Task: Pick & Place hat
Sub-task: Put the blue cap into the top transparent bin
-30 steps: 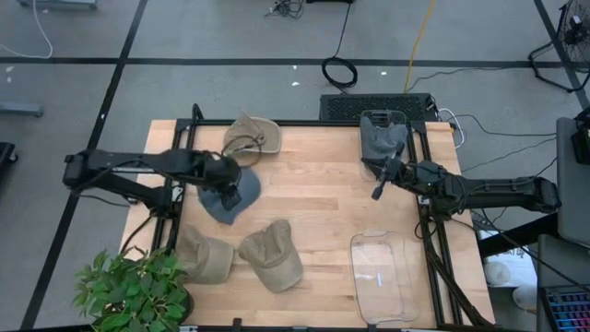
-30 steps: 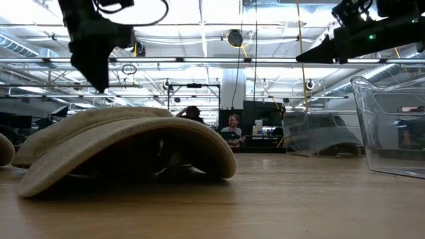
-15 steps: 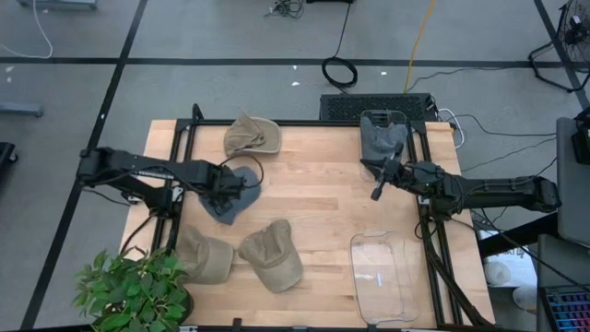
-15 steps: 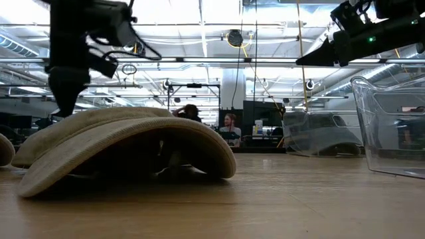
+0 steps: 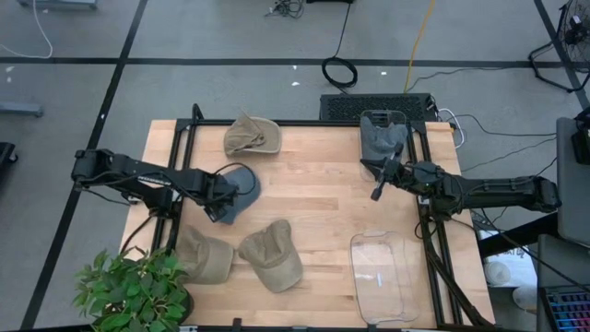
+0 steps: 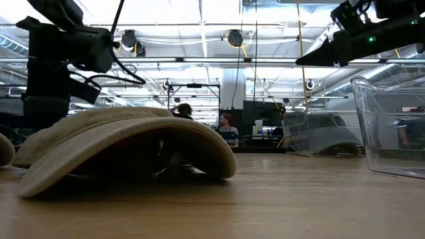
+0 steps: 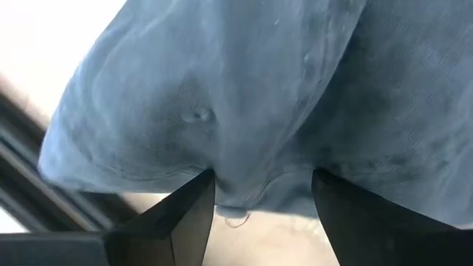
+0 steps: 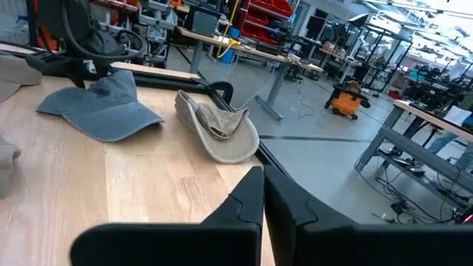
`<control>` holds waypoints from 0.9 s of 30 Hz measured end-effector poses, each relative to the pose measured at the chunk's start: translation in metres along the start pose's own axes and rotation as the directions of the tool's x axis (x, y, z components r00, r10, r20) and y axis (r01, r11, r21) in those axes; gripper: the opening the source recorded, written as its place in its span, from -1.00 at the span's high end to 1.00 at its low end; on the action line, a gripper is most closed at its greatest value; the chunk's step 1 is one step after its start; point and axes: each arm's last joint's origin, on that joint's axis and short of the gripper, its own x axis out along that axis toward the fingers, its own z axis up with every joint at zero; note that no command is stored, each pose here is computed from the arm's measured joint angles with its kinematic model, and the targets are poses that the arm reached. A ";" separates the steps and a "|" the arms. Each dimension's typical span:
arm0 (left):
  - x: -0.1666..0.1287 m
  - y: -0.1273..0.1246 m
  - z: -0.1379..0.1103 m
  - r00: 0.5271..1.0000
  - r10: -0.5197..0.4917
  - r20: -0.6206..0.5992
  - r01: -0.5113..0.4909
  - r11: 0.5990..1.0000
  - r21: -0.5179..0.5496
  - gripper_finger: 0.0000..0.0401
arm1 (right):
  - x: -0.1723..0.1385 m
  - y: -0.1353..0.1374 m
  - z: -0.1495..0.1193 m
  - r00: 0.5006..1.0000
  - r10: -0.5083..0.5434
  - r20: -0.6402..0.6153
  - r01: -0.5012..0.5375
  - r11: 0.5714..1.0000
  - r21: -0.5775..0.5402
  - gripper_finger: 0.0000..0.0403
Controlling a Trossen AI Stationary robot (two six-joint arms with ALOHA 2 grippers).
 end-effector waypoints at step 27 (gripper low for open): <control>0.006 -0.004 0.008 0.989 0.021 0.145 -0.015 0.999 -0.038 -0.18 | 0.000 0.000 0.000 1.000 0.001 0.000 -0.001 1.000 0.000 1.00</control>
